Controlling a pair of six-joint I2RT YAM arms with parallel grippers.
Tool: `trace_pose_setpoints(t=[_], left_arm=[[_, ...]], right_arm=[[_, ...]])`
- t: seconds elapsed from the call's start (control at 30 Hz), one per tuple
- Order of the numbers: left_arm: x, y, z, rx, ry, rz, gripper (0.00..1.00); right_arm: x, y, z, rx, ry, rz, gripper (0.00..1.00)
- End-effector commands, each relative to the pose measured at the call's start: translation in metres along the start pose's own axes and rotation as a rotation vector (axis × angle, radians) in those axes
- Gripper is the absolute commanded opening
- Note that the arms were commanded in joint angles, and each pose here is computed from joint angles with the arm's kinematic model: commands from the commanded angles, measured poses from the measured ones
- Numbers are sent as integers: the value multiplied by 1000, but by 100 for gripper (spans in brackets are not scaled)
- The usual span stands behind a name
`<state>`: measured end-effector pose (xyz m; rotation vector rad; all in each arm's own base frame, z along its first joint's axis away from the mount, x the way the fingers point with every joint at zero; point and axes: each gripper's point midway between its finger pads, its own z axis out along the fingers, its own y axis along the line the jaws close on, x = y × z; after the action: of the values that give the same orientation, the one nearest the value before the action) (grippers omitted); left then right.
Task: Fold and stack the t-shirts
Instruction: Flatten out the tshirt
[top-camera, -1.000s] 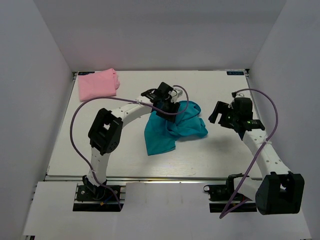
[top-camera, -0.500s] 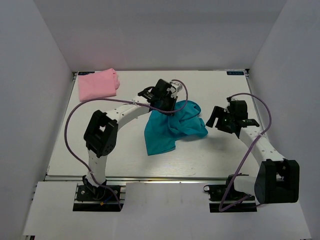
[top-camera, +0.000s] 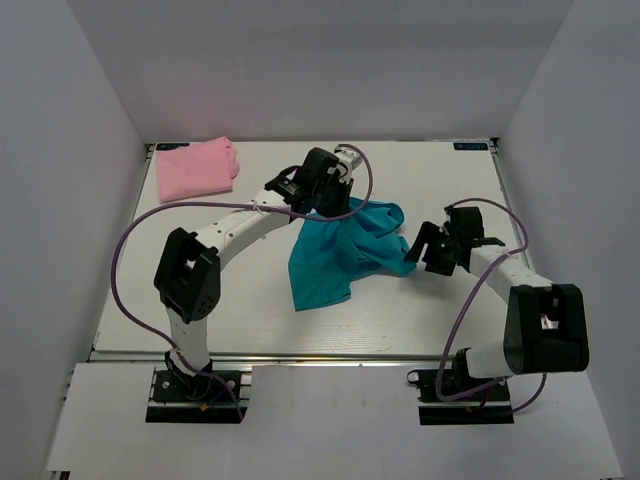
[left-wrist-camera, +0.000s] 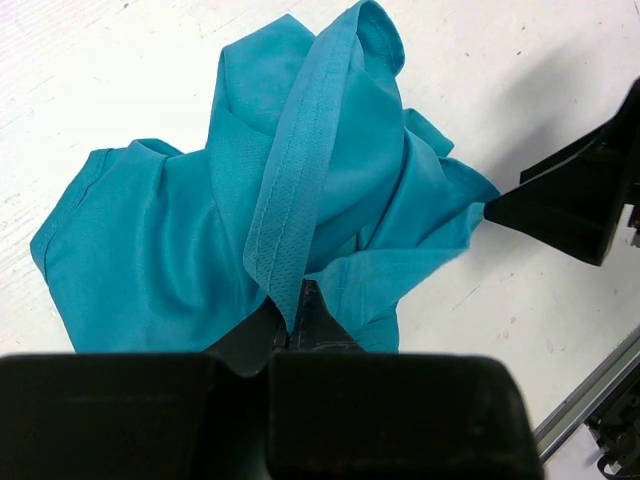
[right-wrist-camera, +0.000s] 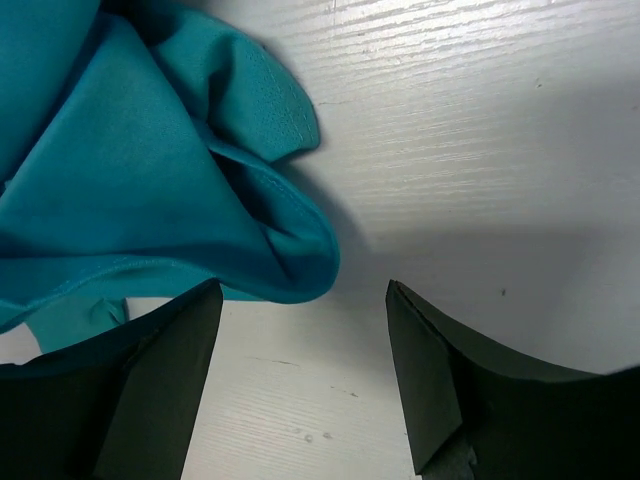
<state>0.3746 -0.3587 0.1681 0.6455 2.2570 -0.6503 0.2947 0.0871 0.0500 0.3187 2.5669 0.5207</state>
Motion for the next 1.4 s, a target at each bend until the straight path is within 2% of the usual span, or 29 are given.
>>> trace_pose_setpoints(t=[0.0, 0.2, 0.33, 0.37, 0.43, 0.47, 0.5, 0.63, 0.67, 0.87, 0.93, 0.97, 1.0, 1.07, 1.1, 1.13, 1.17, 1.3, 1.37], left_arm=[[-16, -9, -22, 8, -58, 5, 0], [-25, -11, -33, 3, -93, 10, 0], [-43, -16, -54, 7, -156, 28, 0], [-42, -14, -57, -3, -159, 37, 0], [-49, -17, -67, 1, -183, 49, 0], [-54, -18, -75, -4, -206, 60, 0], [-63, -19, -83, -9, -233, 63, 0], [-100, -21, -120, -50, -345, 121, 0], [-107, -22, -128, -57, -368, 132, 0], [-153, -25, -195, -127, -533, 230, 0], [-168, -31, -220, -129, -601, 268, 0], [-173, -33, -229, -129, -630, 280, 0], [-180, -38, -249, -126, -678, 291, 0], [-188, -44, -271, -121, -738, 323, 0], [-192, -48, -284, -110, -764, 327, 0], [-197, -55, -307, -100, -816, 345, 0], [-202, -63, -322, -75, -853, 375, 0], [-205, -91, -373, 19, -949, 466, 0], [-206, -105, -406, 66, -1012, 496, 0]], right_arm=[[-1, 12, 9, -63, 6, 41, 72], [1, 13, 22, -79, 40, 64, 71], [8, 17, 30, -115, 83, 80, 63], [7, 20, 32, -128, 76, 75, 58], [4, 26, 32, -155, 75, 69, 40], [0, 29, 31, -165, 64, 58, 17], [-5, 32, 30, -170, 55, 50, 0], [-45, 45, 10, -171, -69, -8, 0], [-72, 56, -10, -179, -166, -37, 0], [-146, 100, -107, -249, -536, -133, 0], [-167, 115, -161, -267, -694, -182, 0], [-170, 120, -175, -273, -728, -194, 0], [-178, 131, -216, -298, -828, -212, 0], [-179, 138, -245, -308, -893, -249, 0], [-185, 147, -273, -328, -951, -272, 0], [-183, 152, -286, -339, -975, -290, 0], [-185, 161, -317, -359, -1037, -320, 0], [-180, 177, -375, -399, -1158, -397, 0], [-175, 186, -423, -417, -1270, -440, 0]])
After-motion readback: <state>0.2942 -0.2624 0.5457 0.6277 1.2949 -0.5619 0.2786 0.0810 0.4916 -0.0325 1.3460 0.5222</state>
